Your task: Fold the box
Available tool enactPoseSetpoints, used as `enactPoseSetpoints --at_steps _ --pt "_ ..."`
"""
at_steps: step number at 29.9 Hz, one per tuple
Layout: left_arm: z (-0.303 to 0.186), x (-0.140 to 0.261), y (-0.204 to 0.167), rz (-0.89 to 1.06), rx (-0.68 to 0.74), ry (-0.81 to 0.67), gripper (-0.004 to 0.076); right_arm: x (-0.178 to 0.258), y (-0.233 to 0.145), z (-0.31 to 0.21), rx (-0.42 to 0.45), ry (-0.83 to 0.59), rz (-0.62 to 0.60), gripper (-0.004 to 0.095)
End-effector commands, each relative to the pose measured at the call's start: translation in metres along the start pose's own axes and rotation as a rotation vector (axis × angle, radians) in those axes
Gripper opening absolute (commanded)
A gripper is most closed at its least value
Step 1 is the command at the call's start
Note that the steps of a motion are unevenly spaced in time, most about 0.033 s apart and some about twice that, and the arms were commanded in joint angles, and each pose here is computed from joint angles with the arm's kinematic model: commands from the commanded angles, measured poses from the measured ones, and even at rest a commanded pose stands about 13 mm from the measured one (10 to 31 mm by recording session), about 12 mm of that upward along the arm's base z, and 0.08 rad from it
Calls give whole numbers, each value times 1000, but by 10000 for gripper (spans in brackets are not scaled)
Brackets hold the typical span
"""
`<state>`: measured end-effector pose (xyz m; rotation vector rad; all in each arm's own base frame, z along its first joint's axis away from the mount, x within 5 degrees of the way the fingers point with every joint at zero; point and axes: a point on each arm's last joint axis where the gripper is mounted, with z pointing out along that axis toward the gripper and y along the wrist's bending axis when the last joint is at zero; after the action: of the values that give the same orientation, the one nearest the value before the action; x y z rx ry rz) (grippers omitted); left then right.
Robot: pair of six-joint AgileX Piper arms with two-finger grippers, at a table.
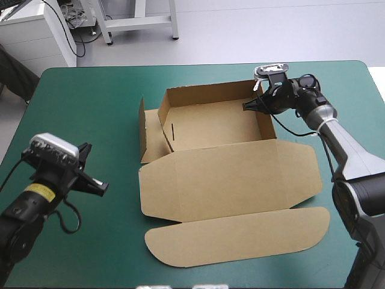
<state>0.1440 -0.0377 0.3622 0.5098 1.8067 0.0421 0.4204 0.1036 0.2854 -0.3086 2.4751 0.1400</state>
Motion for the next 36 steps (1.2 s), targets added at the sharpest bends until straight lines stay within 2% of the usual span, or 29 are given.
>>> enactPoseSetpoints --at_steps 1,7,12,21,28,31,36 --pt "-32 1 -1 -53 -24 -169 -8 18 1 14 -36 193 -22 -20" --pt "-63 32 -12 -101 1 -173 -8 38 1 17 -44 409 -45 -20" --pt "-75 60 -23 -144 33 -144 -8 46 2 -1 -61 522 -70 -20" --pt "-98 75 -27 -162 32 -182 -8 46 7 -43 -96 450 -51 -19" --pt "-98 77 -28 -162 36 -168 -8 41 6 -40 -88 397 -77 -17" --pt "-98 77 -27 -157 31 -169 -8 37 8 -45 -111 391 -110 58" --pt "-98 77 -27 -155 30 -168 -8 18 9 -62 -109 330 -119 299"
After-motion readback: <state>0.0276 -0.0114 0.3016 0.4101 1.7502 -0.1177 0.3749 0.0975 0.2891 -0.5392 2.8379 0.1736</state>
